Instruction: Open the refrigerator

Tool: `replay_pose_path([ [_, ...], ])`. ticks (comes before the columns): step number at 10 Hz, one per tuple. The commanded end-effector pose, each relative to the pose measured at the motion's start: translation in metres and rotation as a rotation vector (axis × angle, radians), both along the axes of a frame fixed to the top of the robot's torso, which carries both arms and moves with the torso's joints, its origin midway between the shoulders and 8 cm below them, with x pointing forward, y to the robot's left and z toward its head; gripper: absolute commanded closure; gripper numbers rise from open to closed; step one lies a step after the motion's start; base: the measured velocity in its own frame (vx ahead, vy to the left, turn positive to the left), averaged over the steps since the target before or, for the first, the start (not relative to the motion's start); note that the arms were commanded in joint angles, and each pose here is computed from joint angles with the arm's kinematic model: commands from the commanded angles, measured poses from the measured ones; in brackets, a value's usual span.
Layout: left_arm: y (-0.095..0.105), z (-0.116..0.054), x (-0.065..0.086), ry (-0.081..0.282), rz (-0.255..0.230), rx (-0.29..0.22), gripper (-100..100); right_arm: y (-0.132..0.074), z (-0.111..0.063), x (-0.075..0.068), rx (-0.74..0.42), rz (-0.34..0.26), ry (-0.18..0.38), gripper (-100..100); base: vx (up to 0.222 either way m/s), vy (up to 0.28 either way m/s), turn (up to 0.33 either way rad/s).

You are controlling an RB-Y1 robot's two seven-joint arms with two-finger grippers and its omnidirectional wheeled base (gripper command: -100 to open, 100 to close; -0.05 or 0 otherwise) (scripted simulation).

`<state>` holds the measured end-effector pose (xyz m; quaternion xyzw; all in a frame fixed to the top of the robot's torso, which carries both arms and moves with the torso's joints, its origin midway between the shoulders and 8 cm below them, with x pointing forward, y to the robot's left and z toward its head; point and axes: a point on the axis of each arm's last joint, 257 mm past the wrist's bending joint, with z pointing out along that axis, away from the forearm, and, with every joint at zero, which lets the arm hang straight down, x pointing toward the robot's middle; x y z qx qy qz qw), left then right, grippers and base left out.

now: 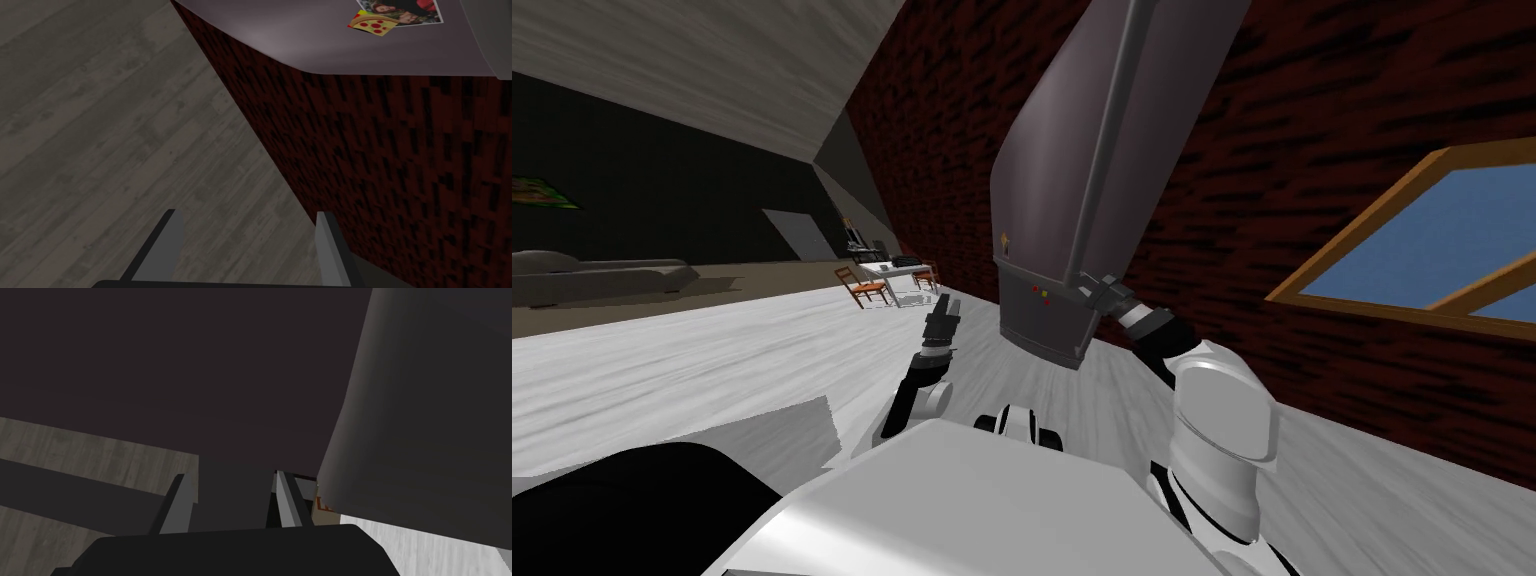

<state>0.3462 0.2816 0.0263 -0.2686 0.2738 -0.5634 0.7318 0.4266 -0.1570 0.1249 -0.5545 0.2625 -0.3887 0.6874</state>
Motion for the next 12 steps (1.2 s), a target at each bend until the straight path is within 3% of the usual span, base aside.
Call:
replay_pose_path([
  [1, 0.000, 0.000, 0.000, 0.000, 0.000, 0.000, 0, 0.008, -0.004, -0.005, -0.020, 0.052, 0.010, 100, -0.014, 0.052, 0.027],
  [2, 0.000, 0.000, 0.000, 0.000, 0.000, 0.000, 0, -0.005, -0.014, 0.006, -0.025, 0.032, 0.015, 100, -0.033, 0.180, -0.272],
  [5, 0.000, 0.000, 0.000, 0.000, 0.000, 0.000, 0, 0.002, -0.007, -0.003, -0.028, 0.084, 0.007, 100, -0.033, 0.172, -0.085],
  [6, 0.000, 0.000, 0.000, 0.000, 0.000, 0.000, 0, -0.014, -0.015, 0.009, -0.025, 0.057, 0.015, 100, -0.017, 0.187, -0.236],
  [9, 0.000, 0.000, 0.000, 0.000, 0.000, 0.000, 0, -0.008, -0.008, 0.000, -0.025, 0.105, 0.010, 100, -0.045, 0.159, -0.081],
  [10, 0.000, 0.000, 0.000, 0.000, 0.000, 0.000, 0, -0.026, -0.016, 0.012, -0.019, 0.073, 0.017, 100, -0.092, 0.158, -0.273],
  [12, 0.000, 0.000, 0.000, 0.000, 0.000, 0.000, 0, -0.022, -0.009, 0.006, -0.023, 0.105, 0.014, 100, -0.049, 0.231, -0.121],
])
